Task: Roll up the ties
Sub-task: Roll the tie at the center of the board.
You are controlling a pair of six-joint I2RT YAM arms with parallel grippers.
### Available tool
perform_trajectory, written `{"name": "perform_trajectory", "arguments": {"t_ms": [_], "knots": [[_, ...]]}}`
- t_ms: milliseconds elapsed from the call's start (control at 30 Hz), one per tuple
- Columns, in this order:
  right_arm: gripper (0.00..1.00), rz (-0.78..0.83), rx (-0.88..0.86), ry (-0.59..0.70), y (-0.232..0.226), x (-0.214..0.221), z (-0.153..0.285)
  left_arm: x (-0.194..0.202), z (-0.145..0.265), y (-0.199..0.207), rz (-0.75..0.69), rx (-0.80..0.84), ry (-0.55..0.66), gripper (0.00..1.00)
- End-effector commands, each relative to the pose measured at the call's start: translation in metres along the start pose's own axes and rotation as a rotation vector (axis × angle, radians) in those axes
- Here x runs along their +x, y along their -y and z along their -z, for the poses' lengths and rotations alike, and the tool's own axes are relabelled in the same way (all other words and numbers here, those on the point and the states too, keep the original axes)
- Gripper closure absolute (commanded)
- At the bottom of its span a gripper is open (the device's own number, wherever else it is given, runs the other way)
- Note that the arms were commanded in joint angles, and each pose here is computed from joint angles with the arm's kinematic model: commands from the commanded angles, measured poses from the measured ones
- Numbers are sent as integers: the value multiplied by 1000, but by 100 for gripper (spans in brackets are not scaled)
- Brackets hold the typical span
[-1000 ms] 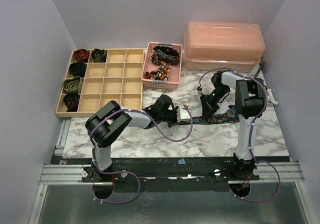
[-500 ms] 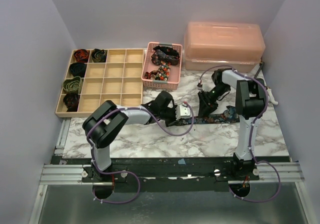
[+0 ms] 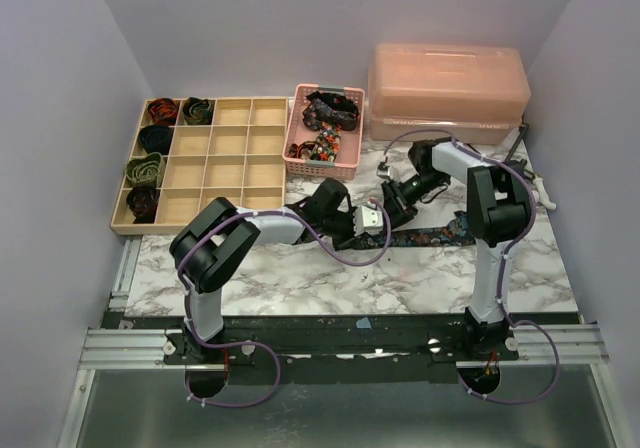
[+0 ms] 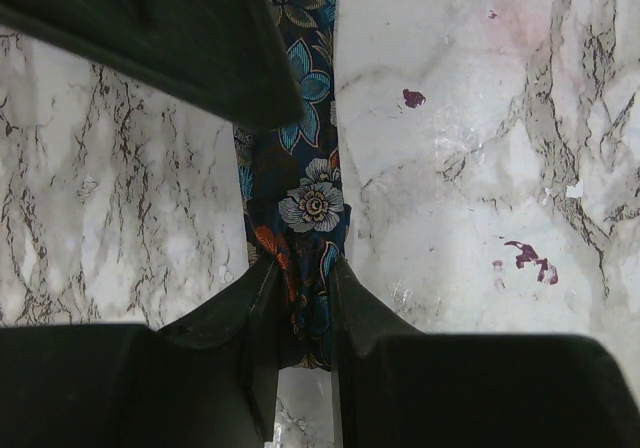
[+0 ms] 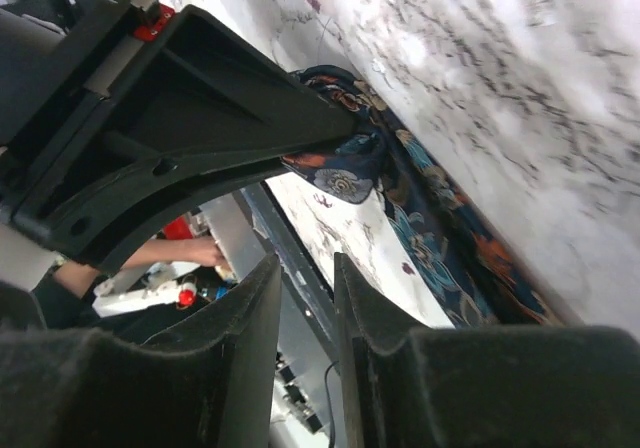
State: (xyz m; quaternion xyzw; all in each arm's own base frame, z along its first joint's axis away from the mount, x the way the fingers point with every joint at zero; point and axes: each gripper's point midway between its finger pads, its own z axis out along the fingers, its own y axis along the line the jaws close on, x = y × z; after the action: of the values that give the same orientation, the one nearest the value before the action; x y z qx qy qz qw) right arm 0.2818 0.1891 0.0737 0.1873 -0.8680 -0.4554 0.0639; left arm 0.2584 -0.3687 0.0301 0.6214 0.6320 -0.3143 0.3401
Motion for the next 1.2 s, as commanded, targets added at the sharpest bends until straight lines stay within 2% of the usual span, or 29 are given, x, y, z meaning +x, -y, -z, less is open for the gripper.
{"name": "perform_trajectory", "arguments": {"t_ms": [0, 200, 333, 467, 633, 900, 1033, 1167], "knots": [[70, -31, -49, -15, 3, 3, -24, 55, -1, 21, 115, 53, -159, 87], [73, -74, -119, -4, 0, -11, -42, 55, -2, 21, 116, 52, -160, 86], [81, -107, -46, -29, 24, -7, -55, 57, 0, 24, 125, 57, -170, 83], [89, -139, 35, -74, 53, 5, -66, 55, -3, 21, 159, 52, -163, 76], [94, -115, 167, -100, 82, 14, -69, 49, -11, 17, 182, 40, -109, 57], [96, -87, 278, -109, 103, 20, -66, 49, -11, 14, 246, -18, 16, 50], [97, -81, 303, -107, 108, 17, -66, 40, -14, 16, 280, -13, 94, 52], [96, -57, 267, -83, 94, 7, -61, 45, -16, 13, 287, -34, 54, 76]]}}
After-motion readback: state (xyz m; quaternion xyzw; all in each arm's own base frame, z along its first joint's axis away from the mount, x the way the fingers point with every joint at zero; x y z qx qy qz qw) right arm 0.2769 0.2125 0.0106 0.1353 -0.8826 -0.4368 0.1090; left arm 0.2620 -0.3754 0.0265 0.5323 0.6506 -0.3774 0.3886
